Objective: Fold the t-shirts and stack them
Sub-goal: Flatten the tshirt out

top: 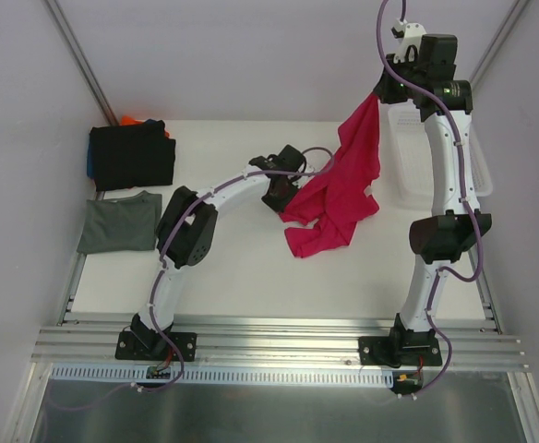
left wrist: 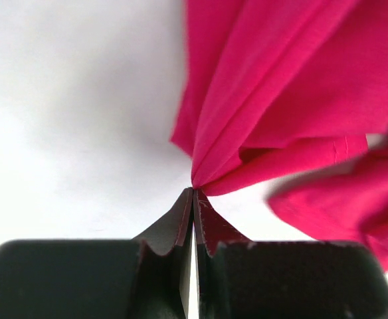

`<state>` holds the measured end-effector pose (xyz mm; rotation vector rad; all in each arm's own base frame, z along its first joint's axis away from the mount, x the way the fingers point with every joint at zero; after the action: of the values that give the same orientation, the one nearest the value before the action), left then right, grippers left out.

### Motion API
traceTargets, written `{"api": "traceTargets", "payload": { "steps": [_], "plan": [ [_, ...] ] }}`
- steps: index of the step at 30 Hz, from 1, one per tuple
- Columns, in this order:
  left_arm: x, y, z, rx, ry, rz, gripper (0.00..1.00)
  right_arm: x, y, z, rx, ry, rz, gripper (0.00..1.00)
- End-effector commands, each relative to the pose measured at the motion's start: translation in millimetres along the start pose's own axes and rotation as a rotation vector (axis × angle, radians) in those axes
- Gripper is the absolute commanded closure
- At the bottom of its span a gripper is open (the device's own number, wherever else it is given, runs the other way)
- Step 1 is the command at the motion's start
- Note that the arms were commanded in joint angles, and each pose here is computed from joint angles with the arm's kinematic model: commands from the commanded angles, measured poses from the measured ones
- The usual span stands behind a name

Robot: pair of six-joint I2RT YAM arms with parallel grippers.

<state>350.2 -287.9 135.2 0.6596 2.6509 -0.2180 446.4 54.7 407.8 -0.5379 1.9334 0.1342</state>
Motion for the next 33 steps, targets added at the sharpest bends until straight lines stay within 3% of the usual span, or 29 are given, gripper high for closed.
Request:
{"api": "traceTargets", "payload": {
  "steps": [1,22,23,24,25,26,27,33],
  "plan": [
    [-27,20,-32,-0.057,-0.114,0.011,1.0,-17,-4,-13,0.021,-0.075,-0.004,0.99],
    [-87,27,-56,-0.239,-0.363,0.063,1.0,-17,-4,-16,0.023,-0.07,-0.003,0.99],
    [-83,25,-52,-0.212,-0.346,0.072,0.89,-17,-3,-17,0.023,-0.07,-0.003,0.99],
    [-80,20,-55,-0.202,-0.343,0.062,0.53,-16,-3,-16,0.02,-0.066,-0.001,0.99],
    [-76,17,-56,-0.193,-0.334,0.054,0.36,-16,-4,-16,0.023,-0.07,-0.002,0.99],
    [-68,12,-52,-0.158,-0.3,0.058,0.28,-16,-3,-15,0.019,-0.066,-0.002,1.0],
    [-63,4,-54,-0.131,-0.287,0.061,0.22,-15,-3,-15,0.021,-0.064,-0.001,0.99],
    [-32,-12,-61,0.034,-0.163,-0.055,0.27,-15,-3,-13,0.019,-0.062,0.003,0.99]
  ]
}}
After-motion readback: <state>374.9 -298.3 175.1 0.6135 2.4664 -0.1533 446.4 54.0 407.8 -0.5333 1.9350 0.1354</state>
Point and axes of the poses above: each gripper's point midway between its finger pads, its own z axis out along the fingers, its own y axis along the line the jaws close on, x = y × z, the point moved 10 cm from there along -z, back along the fingers, and after that the axes turned 14 degrees about -z, right-handed, at the moved point
